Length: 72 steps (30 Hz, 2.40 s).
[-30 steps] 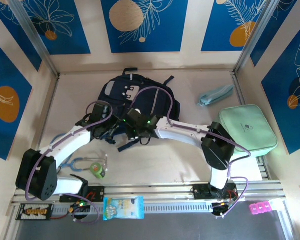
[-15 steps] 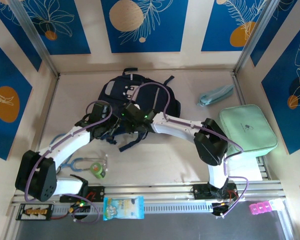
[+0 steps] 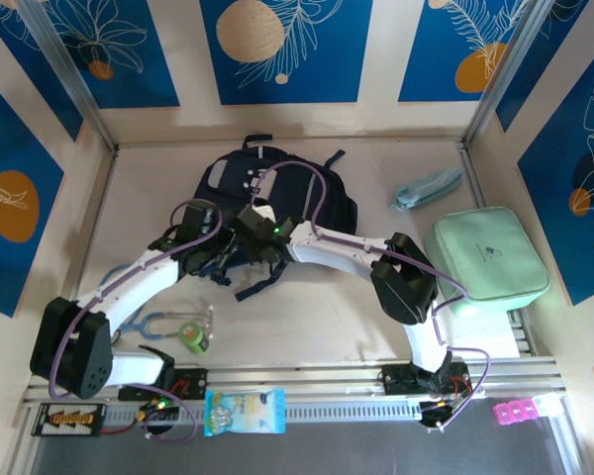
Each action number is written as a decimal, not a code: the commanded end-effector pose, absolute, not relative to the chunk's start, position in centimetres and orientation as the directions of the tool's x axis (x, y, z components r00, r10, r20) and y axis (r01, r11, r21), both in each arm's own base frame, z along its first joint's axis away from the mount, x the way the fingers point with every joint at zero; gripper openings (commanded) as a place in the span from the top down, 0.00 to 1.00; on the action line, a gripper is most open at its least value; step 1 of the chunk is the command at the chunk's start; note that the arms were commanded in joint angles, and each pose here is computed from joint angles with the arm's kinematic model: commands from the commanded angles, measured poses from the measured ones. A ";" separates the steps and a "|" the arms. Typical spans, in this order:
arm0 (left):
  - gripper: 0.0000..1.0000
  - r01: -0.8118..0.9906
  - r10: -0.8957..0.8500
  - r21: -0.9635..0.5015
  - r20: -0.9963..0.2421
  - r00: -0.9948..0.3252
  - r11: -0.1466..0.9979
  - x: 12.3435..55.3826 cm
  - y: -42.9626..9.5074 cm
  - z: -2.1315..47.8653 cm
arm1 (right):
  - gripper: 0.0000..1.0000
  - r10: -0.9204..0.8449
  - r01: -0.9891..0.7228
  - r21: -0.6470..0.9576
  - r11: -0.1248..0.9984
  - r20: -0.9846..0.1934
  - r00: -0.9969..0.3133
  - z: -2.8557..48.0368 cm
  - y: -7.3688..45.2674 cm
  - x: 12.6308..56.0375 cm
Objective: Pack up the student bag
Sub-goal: Zip the student bag at the center of the table.
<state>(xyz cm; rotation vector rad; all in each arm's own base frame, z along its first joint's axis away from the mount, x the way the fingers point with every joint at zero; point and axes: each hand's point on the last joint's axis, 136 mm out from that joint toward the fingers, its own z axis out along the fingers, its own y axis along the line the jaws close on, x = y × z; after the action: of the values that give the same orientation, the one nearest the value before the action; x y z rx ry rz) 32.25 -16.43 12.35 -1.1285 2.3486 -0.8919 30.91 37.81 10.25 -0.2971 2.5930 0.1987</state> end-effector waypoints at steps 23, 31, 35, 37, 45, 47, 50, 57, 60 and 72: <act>1.00 -0.481 -0.780 -0.760 -0.053 -0.623 0.436 33.2 -17.4 14.6 | 0.85 -0.111 -0.175 0.073 0.982 -0.529 -0.842 9.7 32.2 30.5; 1.00 -0.476 -0.771 -0.762 -0.046 -0.636 0.438 33.2 -17.7 14.6 | 0.80 -0.135 -0.180 0.033 0.983 -0.528 -0.838 8.8 32.2 30.7; 1.00 -0.472 -0.767 -0.763 -0.049 -0.640 0.442 33.3 -17.8 14.6 | 0.85 -0.130 -0.169 0.023 0.985 -0.536 -0.834 8.9 32.0 30.9; 1.00 -0.473 -0.767 -0.757 -0.058 -0.638 0.451 33.3 -17.6 14.6 | 0.88 -0.119 -0.151 0.014 0.988 -0.543 -0.831 9.2 31.5 30.9; 1.00 -0.493 -0.787 -0.735 -0.089 -0.611 0.466 33.3 -15.8 13.6 | 0.90 -0.075 -0.125 0.055 0.991 -0.542 -0.837 9.7 26.2 29.6; 1.00 -0.493 -0.781 -0.724 -0.101 -0.616 0.482 33.2 -15.6 13.4 | 0.89 -0.074 -0.135 0.074 0.988 -0.536 -0.841 9.4 24.5 29.2; 1.00 -0.497 -0.776 -0.716 -0.100 -0.623 0.491 33.1 -15.6 13.1 | 0.89 -0.030 -0.088 0.089 0.992 -0.509 -0.860 8.9 21.8 29.1; 1.00 -0.496 -0.768 -0.707 -0.105 -0.632 0.504 33.4 -15.7 12.2 | 0.91 0.026 -0.036 0.119 0.992 -0.486 -0.874 9.2 19.6 29.4; 1.00 -0.490 -0.758 -0.693 -0.127 -0.639 0.529 34.1 -15.3 11.6 | 0.95 -0.007 -0.093 0.155 0.983 -0.482 -0.876 9.8 21.1 29.3; 0.58 -0.422 -0.605 -0.526 -0.240 -0.759 0.738 37.9 -11.6 10.4 | 1.00 -0.189 -0.410 0.390 0.824 -0.493 -0.849 12.8 32.8 27.2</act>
<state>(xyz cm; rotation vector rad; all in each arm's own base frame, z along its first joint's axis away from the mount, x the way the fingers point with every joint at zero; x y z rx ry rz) 37.92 -12.66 9.69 -0.8938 2.5011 -0.7071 27.36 28.64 10.62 -0.3508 2.6345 0.5228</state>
